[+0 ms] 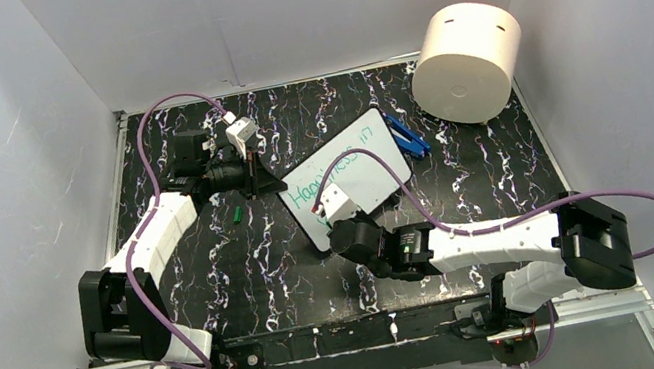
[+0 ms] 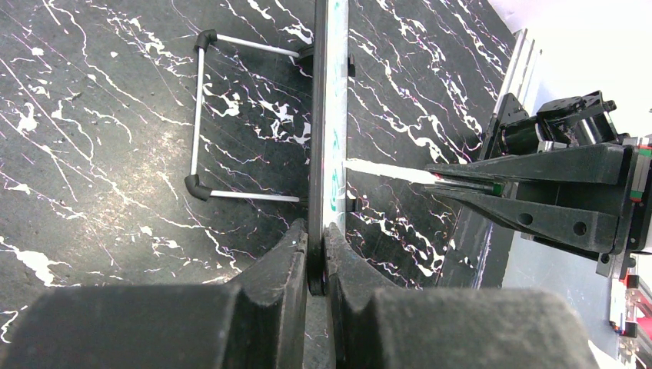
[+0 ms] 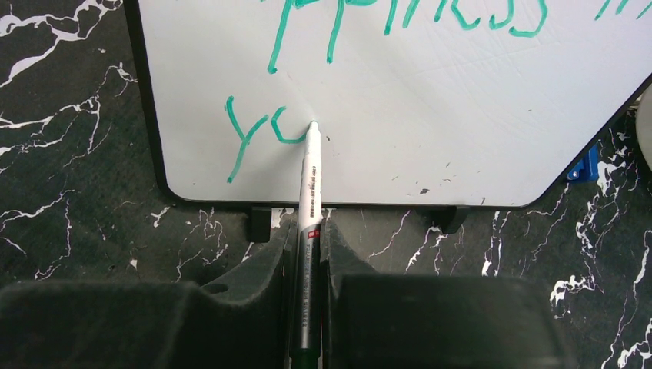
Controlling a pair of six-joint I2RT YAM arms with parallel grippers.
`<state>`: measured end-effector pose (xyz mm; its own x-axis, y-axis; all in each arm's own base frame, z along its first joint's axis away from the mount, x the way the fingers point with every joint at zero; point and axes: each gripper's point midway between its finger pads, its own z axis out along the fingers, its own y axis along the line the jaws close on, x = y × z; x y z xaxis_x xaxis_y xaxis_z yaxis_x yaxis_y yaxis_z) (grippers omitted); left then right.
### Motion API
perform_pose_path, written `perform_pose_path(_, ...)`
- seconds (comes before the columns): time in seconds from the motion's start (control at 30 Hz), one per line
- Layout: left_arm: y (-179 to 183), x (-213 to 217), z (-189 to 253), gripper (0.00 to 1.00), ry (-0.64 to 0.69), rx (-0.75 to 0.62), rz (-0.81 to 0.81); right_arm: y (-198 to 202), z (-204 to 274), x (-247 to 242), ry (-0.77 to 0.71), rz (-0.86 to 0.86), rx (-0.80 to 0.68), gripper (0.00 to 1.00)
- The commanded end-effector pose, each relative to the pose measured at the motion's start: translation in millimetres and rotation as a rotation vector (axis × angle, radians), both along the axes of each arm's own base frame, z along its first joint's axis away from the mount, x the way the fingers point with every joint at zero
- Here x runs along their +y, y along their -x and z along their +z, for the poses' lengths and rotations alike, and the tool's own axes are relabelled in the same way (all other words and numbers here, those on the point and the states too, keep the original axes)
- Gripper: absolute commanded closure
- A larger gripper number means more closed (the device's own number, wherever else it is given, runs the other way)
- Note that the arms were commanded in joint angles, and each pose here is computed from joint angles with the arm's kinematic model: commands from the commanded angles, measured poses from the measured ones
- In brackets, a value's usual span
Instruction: Write a sentence on the whiteboard
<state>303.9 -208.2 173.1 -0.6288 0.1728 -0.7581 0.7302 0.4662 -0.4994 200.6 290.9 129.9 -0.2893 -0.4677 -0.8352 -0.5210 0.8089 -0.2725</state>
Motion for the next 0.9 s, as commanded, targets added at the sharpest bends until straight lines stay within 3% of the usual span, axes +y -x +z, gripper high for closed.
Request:
perform_pose_path(0.0,-2.4,13.6,-36.9,1.00,-0.126,0.048,0.052,-11.5,27.6,11.7,-0.088,-0.019,-0.057,1.00)
perform_pose_path(0.87,-3.3,13.3,-36.1,1.00,-0.125,0.047,0.053,-5.1,30.1,30.8,-0.104,0.061,-0.020,1.00)
